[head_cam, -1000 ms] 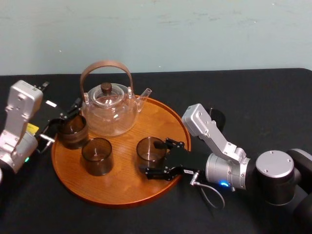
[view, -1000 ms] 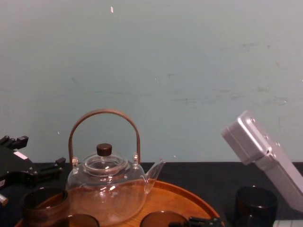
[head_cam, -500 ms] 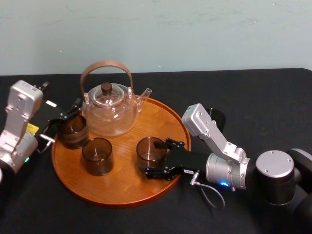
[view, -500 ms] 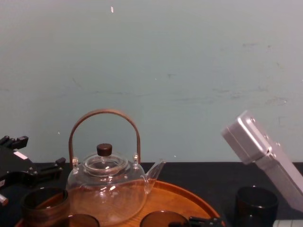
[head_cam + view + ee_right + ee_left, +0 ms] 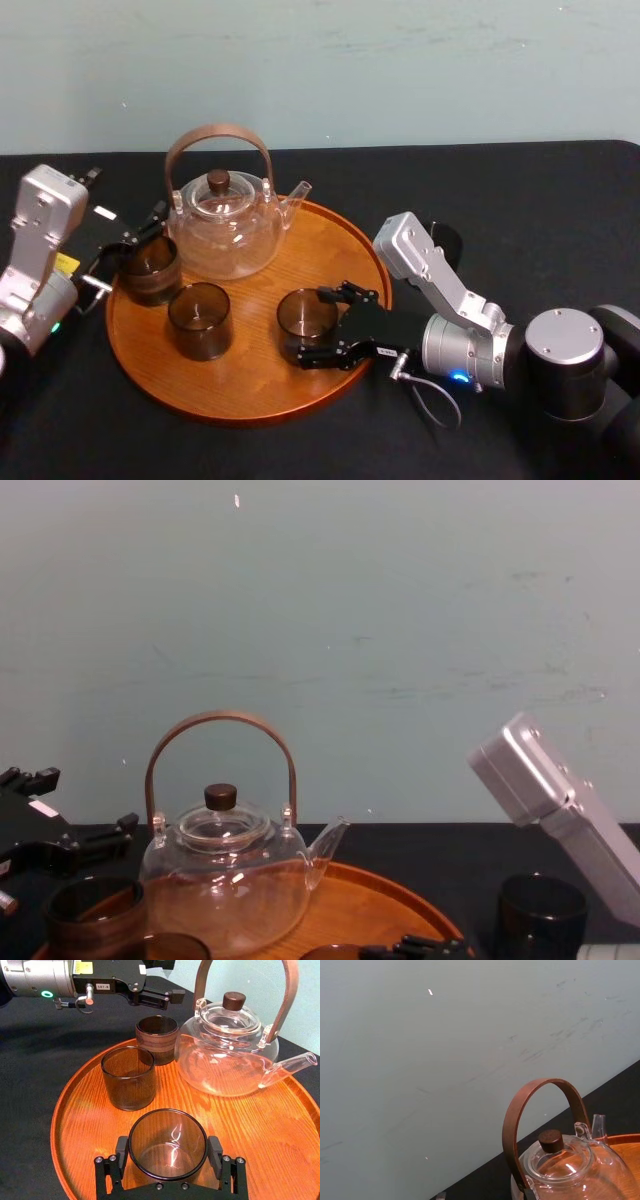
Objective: Pick up the glass from the table and place it on the tray.
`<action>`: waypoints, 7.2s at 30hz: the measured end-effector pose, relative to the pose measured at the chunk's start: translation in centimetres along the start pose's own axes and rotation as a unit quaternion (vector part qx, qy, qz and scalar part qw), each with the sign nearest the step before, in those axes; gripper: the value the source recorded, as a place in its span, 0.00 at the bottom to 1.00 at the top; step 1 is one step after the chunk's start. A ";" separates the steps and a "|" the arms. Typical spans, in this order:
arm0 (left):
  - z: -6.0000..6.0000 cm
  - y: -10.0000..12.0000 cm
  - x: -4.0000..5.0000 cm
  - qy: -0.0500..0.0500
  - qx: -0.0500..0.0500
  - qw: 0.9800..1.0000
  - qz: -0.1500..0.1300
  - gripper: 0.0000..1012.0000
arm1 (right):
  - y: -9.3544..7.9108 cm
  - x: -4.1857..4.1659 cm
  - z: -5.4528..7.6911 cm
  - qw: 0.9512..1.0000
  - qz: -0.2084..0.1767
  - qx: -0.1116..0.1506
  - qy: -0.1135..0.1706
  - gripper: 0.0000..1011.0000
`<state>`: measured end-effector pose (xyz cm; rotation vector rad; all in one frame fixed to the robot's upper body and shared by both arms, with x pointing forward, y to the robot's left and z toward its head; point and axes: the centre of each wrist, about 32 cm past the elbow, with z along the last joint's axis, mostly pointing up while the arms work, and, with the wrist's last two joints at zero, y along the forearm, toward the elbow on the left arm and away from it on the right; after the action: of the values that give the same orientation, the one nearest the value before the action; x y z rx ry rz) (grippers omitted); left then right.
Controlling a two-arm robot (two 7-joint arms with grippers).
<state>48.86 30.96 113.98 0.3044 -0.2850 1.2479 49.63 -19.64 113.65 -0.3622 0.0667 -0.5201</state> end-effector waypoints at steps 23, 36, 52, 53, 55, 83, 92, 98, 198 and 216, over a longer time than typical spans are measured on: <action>0.0 0.0 0.00 0.000 0.000 1.000 0.000 0.99 | -1.6 0.08 1.0 0.999 -0.003 0.034 -0.004 0.99; 0.0 0.0 0.00 0.000 0.000 1.000 0.000 0.99 | -5.3 -0.61 2.1 0.996 -0.009 0.089 -0.031 0.99; 0.0 0.0 0.00 0.000 0.000 1.000 0.000 0.99 | -10.8 -0.22 -0.3 0.994 -0.050 0.097 -0.023 0.99; 0.0 0.0 0.00 0.000 0.000 1.000 0.000 0.99 | -11.0 -0.14 -0.5 0.994 -0.053 0.097 -0.021 0.99; 0.0 0.0 0.00 0.000 0.000 1.000 0.000 0.99 | -11.4 0.02 -0.7 0.993 -0.059 0.097 -0.016 0.99; 0.0 0.0 0.00 0.000 0.000 1.000 0.000 0.99 | -14.2 2.85 -3.7 0.984 -0.143 0.092 0.045 0.99; 0.0 0.0 0.00 0.000 0.000 1.000 0.000 0.99 | -13.7 4.26 -4.1 0.982 -0.164 0.072 0.068 0.99; 0.0 0.0 0.00 0.000 0.000 1.000 0.000 0.99 | -12.9 5.19 -4.2 0.981 -0.172 0.057 0.076 0.99; 0.0 0.0 0.00 0.000 0.000 1.000 0.000 0.99 | -6.4 7.77 -1.2 0.990 -0.130 0.011 0.049 0.89; 0.0 0.0 0.00 0.000 0.000 1.000 0.000 0.99 | -1.9 7.06 1.7 0.995 -0.095 0.014 0.020 0.89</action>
<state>48.86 30.97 113.98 0.3045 -0.2851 1.2479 55.11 -24.14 116.08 -0.3316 0.0640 -0.7151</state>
